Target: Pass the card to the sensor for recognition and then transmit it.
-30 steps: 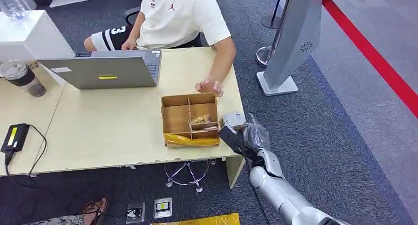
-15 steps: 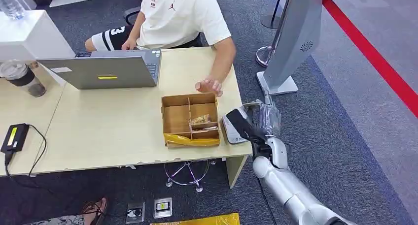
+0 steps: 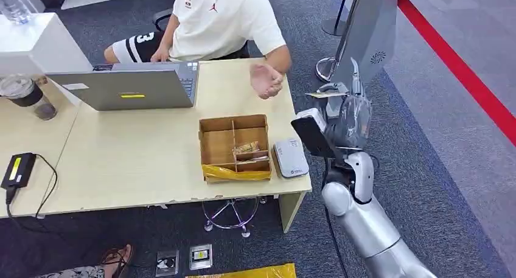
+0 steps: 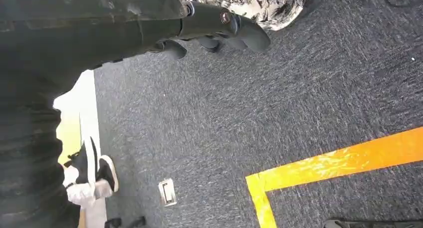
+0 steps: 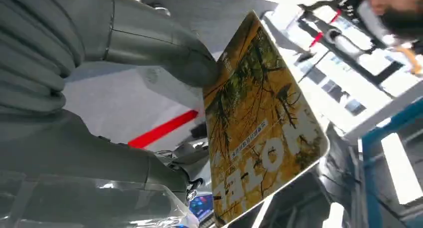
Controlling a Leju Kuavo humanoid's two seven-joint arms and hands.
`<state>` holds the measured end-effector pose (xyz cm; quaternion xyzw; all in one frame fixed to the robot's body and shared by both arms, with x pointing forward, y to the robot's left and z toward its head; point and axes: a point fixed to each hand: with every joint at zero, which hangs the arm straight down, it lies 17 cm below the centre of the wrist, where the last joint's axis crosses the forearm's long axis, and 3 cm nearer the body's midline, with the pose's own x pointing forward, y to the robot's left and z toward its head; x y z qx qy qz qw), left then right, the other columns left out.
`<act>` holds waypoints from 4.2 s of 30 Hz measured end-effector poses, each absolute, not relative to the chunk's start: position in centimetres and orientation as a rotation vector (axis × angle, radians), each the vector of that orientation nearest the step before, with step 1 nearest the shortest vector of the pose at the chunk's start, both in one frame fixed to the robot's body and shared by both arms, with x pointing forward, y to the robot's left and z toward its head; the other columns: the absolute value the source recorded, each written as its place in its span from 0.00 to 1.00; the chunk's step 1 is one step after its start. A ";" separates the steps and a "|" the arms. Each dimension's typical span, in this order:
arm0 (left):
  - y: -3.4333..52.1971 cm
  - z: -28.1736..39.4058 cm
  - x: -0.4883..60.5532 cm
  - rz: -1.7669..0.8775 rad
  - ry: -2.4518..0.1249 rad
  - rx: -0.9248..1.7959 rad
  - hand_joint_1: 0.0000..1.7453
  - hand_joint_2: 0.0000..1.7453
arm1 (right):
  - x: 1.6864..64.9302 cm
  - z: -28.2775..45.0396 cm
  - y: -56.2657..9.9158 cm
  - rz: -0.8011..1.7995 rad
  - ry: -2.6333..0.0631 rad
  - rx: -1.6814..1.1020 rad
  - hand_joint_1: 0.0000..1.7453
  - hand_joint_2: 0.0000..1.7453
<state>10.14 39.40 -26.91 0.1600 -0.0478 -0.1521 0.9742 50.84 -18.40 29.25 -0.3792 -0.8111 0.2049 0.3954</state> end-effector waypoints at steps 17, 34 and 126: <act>38.7 -26.6 12.5 -0.397 -0.197 0.308 0.00 1.00 | 53.0 35.7 -6.0 0.976 -2.087 -1.088 1.00 1.00; 38.0 -26.4 13.9 -0.424 -0.219 0.305 0.00 1.00 | 58.5 27.0 -5.1 1.252 -1.736 -1.251 1.00 1.00; 39.8 -26.6 12.0 -0.369 -0.188 0.326 0.00 1.00 | 45.7 9.5 -0.6 1.775 -1.575 -0.898 0.00 1.00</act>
